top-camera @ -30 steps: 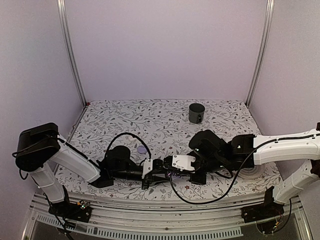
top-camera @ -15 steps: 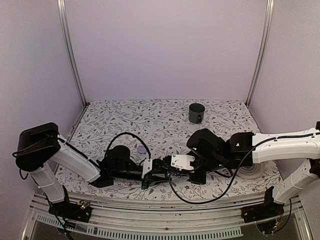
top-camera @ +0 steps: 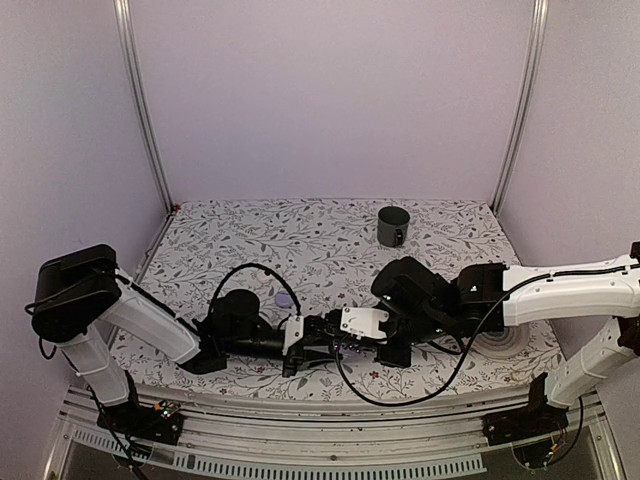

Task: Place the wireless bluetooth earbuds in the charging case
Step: Insert the right earbud into the right side groove of the charging case.

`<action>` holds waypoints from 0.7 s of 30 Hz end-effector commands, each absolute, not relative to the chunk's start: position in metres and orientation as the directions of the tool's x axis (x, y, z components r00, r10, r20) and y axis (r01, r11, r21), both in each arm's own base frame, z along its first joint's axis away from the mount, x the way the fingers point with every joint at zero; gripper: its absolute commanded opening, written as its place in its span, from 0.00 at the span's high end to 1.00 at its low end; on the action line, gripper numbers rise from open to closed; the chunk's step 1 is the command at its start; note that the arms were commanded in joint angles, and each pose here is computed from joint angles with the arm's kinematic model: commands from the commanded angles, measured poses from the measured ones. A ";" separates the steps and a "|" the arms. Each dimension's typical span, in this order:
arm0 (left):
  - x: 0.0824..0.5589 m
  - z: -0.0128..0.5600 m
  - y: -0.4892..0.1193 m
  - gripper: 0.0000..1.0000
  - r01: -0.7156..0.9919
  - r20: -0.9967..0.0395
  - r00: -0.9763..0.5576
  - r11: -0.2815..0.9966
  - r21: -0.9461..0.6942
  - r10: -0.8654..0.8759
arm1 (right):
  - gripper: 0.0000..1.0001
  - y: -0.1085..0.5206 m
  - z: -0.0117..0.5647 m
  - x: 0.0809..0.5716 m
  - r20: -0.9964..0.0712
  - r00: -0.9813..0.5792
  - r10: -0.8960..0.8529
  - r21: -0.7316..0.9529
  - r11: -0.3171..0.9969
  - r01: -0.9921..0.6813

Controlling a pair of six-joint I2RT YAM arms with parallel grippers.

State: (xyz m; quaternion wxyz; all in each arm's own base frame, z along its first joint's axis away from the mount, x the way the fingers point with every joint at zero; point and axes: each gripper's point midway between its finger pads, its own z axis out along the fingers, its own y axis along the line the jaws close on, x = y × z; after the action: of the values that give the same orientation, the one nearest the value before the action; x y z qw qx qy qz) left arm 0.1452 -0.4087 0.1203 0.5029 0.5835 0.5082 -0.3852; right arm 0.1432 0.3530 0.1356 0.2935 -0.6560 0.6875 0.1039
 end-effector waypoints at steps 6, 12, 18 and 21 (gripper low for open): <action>0.148 0.136 -0.414 1.00 0.975 -0.964 0.210 0.042 0.219 0.161 | 0.89 0.361 0.135 0.138 -0.549 0.024 -0.835 -0.225 0.120 -0.967; 0.147 0.135 -0.414 1.00 0.976 -0.965 0.206 0.043 0.215 0.160 | 0.87 0.366 0.140 0.139 -0.571 0.017 -0.821 -0.219 0.133 -0.967; 0.146 0.137 -0.414 1.00 0.976 -0.969 0.201 0.051 0.210 0.142 | 0.84 0.371 0.155 0.137 -0.633 0.004 -0.774 -0.199 0.158 -0.967; 0.147 0.139 -0.413 1.00 0.976 -0.971 0.200 0.058 0.209 0.129 | 0.83 0.375 0.165 0.136 -0.672 -0.014 -0.741 -0.179 0.180 -0.967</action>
State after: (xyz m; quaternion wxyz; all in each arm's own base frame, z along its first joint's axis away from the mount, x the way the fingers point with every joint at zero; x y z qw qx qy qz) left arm 0.1477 -0.4093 0.1246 0.5101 0.5743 0.5103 -0.3867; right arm 0.1432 0.3570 0.1406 0.3007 -0.6366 0.7001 0.1188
